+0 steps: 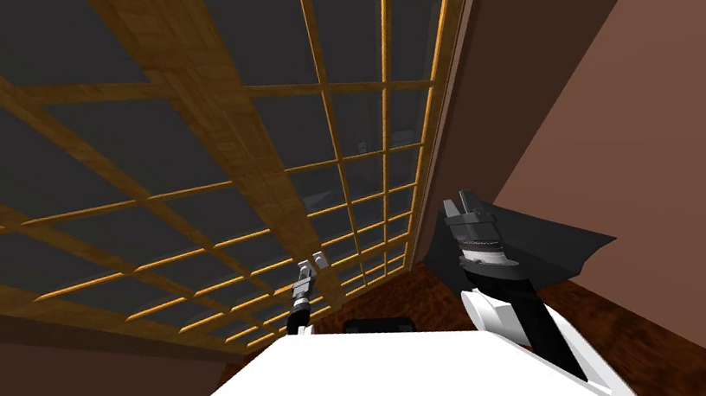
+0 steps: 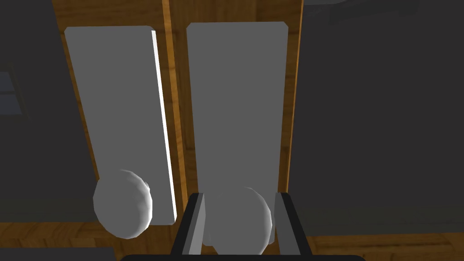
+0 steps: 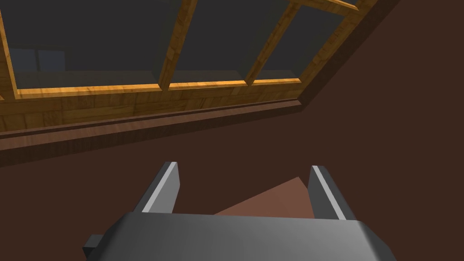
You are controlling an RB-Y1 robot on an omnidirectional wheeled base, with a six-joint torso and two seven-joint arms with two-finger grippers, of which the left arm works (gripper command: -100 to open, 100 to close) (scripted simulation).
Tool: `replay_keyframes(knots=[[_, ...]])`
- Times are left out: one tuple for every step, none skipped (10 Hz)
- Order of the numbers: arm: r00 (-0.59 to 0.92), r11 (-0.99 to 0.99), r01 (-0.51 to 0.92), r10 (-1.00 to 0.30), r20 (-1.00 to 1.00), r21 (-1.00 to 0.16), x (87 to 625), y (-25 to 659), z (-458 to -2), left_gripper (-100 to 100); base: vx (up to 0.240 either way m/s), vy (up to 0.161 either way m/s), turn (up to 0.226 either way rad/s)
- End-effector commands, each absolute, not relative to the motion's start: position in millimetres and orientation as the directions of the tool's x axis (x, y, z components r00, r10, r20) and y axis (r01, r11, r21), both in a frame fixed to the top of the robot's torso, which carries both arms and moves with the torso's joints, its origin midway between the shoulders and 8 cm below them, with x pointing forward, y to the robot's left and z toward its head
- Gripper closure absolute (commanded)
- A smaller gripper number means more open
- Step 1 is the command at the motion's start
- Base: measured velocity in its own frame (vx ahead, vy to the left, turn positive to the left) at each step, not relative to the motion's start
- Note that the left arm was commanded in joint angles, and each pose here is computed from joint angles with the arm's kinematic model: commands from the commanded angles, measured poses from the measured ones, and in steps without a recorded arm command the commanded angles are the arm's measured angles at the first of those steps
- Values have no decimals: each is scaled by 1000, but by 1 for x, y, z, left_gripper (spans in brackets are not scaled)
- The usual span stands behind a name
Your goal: Pull the door open
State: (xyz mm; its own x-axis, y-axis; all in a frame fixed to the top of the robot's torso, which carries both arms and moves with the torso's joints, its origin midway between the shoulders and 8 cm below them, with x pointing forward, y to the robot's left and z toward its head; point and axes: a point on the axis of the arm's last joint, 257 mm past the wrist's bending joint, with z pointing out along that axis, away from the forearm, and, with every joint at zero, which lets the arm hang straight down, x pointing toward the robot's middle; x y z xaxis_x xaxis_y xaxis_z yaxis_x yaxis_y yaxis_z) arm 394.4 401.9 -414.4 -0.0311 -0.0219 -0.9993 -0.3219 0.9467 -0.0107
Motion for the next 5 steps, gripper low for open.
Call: replay_keyframes(knots=[[-59, 940, -340, -41, -997, -19, 377, 411, -427, 100, -129, -41, 25], [-71, 936, -350, -55, -996, -26, 368, 416, -433, 100, -145, -46, 24], [-78, 934, -355, -61, -995, -30, 363, 418, -436, 100, -176, -35, 47], [-87, 930, -366, -79, -993, -42, 353, 422, -442, 100, -198, -35, 69], [-92, 924, -377, -104, -990, -62, 344, 426, -447, 100, -164, -47, 56]])
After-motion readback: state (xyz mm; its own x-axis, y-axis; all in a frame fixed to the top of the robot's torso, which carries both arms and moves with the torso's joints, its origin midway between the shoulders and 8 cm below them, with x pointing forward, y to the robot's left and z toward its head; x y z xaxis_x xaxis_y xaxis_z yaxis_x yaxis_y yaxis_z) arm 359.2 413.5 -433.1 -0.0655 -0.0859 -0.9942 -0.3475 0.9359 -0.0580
